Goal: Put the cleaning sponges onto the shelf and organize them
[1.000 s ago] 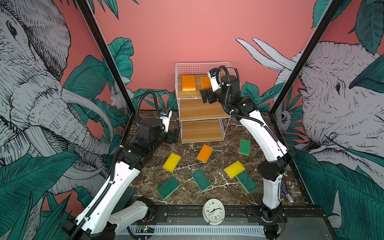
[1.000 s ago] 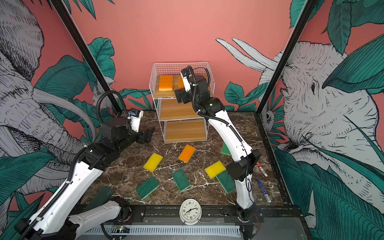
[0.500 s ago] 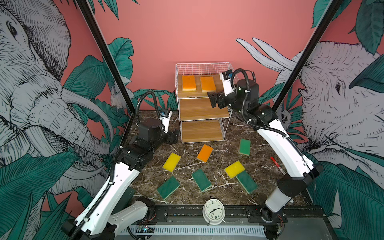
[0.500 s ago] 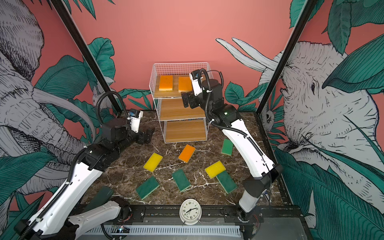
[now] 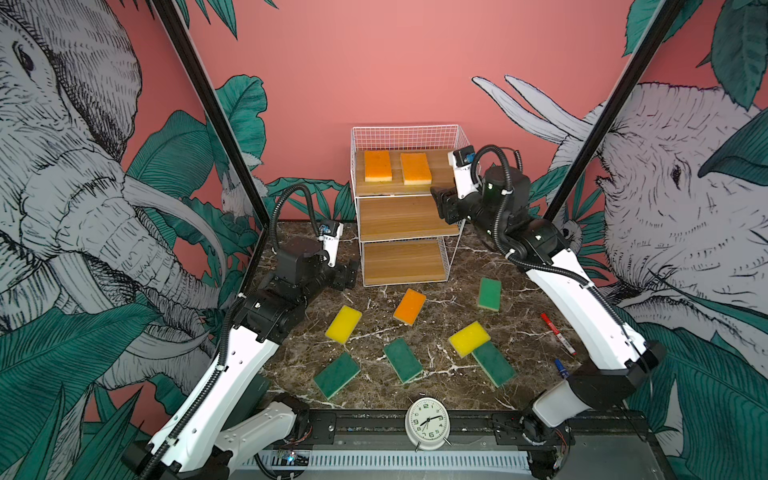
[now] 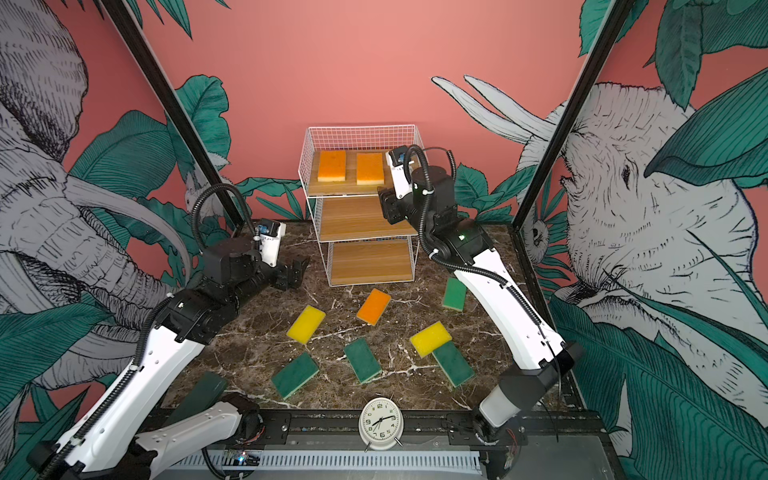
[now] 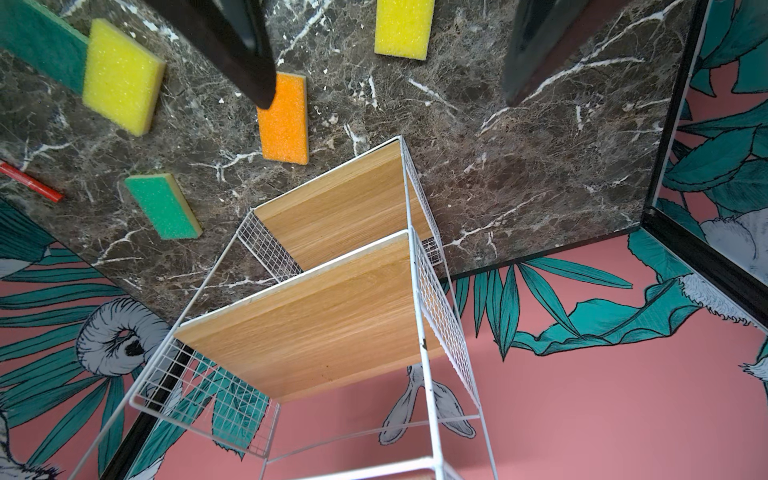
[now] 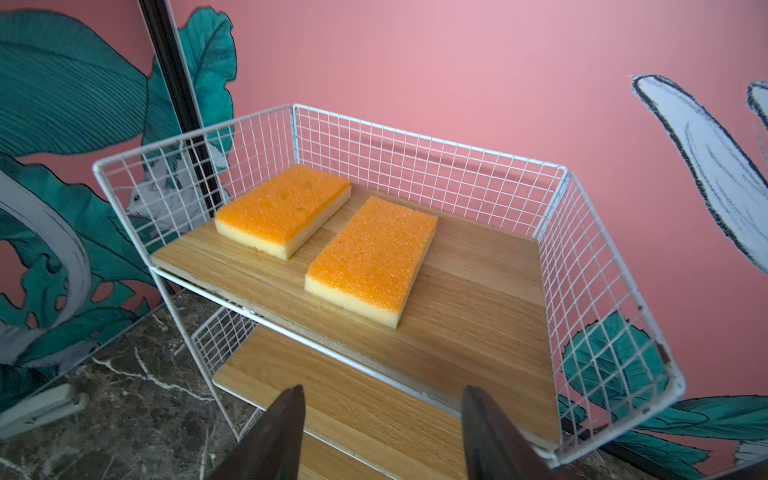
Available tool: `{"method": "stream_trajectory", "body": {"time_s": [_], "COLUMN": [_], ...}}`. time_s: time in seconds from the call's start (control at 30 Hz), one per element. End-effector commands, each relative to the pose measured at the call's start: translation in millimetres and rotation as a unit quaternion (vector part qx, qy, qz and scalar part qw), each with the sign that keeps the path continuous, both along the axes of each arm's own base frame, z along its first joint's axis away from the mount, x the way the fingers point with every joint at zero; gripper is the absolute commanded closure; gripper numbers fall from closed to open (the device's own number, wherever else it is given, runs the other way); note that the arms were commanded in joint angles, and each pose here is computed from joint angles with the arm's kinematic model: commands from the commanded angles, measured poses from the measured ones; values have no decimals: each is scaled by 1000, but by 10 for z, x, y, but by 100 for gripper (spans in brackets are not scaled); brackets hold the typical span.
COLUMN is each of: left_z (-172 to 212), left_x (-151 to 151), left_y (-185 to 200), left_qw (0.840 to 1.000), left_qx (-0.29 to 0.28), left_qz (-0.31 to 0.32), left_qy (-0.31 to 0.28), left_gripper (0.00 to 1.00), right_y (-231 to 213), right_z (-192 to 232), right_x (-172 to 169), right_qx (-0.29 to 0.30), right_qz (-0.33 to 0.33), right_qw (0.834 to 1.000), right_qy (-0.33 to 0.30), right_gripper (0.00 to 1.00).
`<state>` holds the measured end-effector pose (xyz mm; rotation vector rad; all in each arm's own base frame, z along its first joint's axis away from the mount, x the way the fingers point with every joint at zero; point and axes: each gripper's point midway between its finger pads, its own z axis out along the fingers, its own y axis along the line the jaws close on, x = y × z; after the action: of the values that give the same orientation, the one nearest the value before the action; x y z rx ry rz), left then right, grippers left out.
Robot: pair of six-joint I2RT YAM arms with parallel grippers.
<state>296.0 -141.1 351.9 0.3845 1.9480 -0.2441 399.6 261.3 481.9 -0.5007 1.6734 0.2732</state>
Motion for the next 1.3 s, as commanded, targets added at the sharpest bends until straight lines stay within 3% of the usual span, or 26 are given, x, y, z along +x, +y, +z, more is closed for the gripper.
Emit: {"method": "stream_trajectory", "body": {"time_s": [0.0,0.27,1.27], "left_z": [5,-12,16], "left_x": [11,51,99], "left_y": [13,20,-16], "left_qw": [1000,1000,1000], "left_qx": [-5,1,-1], "left_qz": [4,9,5], "left_qy": [-1,-5,-14], "left_gripper": [14,14,14], "right_y": [94,254,313], "right_z": [63,15,-175], "right_x": [124,294,568], "right_qx": [-7,-17,-51], "right_qz": [-1,8,-21], "right_qw": [1000,1000,998], "right_qy": [-16,-12,-7], "right_gripper": [49,60,61]}}
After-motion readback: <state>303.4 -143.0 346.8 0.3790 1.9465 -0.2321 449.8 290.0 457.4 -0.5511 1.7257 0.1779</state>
